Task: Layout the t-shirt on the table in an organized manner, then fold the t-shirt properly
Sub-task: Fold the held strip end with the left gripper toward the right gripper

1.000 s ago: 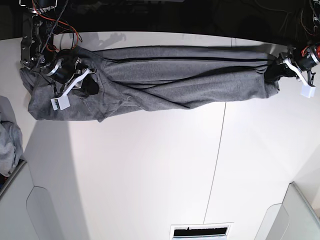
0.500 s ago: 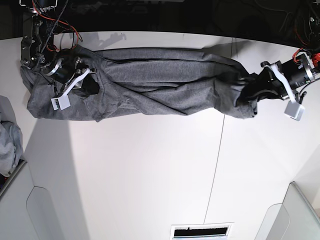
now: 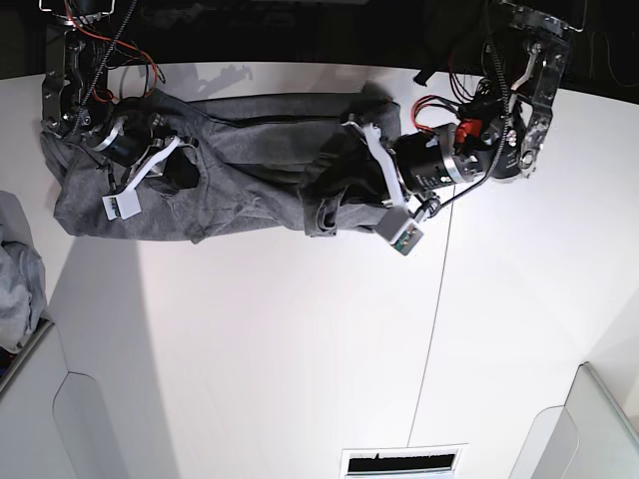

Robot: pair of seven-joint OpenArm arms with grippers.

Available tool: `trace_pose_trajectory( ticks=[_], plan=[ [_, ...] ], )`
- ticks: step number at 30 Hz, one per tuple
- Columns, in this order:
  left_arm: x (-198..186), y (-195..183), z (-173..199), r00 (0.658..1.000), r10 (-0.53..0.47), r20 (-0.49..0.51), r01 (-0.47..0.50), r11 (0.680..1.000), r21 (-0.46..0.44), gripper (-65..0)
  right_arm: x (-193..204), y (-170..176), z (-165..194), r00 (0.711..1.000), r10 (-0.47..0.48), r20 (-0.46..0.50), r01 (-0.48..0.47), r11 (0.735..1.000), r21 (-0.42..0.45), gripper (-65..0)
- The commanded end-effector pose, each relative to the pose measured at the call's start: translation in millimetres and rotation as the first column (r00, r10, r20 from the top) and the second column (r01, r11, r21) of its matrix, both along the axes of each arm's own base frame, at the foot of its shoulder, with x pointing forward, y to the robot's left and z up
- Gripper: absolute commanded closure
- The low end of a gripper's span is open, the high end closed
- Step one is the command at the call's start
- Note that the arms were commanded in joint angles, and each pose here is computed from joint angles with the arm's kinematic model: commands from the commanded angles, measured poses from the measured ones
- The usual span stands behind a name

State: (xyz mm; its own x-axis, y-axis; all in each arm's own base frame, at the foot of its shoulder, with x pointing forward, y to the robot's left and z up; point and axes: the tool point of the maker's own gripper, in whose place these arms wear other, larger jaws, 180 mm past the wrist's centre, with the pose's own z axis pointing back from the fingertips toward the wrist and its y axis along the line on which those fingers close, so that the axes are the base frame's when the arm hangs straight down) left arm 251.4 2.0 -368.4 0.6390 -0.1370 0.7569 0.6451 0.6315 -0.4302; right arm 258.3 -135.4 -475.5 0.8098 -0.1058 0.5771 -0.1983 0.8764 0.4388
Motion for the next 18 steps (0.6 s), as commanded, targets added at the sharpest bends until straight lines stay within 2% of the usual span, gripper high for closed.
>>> trace_pose_trajectory(
  ticks=[1, 4, 8, 11, 12, 16, 18],
  plan=[
    [5, -7, 7, 1.000, -0.011, 0.024, 0.012, 0.999, -0.030, 0.0, -6, -9, -7, 0.999, 0.007, -0.045, -0.009, 0.999, -0.053, 0.0],
    [3, -18, -5, 0.999, -0.045, -0.010, 0.044, 0.999, -0.020, 0.0, -6, -9, -7, 0.999, 0.006, -0.044, -0.009, 0.999, -0.053, 0.0],
    [3, -32, -9, 0.998, -0.066, -0.015, 0.066, 0.997, -0.040, -10.2, -6, -9, -7, 0.999, 0.006, -0.043, -0.008, 0.999, -0.051, 0.0],
    [10, -43, -5, 0.999, -0.051, 0.013, 0.051, 0.997, -0.055, -13.4, -6, -9, -7, 0.999, 0.006, -0.043, -0.008, 0.999, -0.052, 0.0],
    [12, -47, -6, 0.999, -0.049, 0.015, 0.050, 0.997, -0.057, -16.2, -6, -9, -7, 0.999, 0.006, -0.043, -0.008, 0.999, -0.051, 0.0],
    [15, -61, -9, 0.999, -0.045, -0.015, 0.043, 0.995, -0.093, -34.1, -6, -9, -7, 0.999, 0.006, -0.043, -0.008, 0.999, -0.052, 0.0],
    [11, -69, -8, 0.997, -0.071, -0.021, 0.068, 0.991, -0.112, -36.1, -5, -9, -7, 0.999, 0.004, -0.041, -0.006, 0.999, -0.050, 0.0]
  ],
)
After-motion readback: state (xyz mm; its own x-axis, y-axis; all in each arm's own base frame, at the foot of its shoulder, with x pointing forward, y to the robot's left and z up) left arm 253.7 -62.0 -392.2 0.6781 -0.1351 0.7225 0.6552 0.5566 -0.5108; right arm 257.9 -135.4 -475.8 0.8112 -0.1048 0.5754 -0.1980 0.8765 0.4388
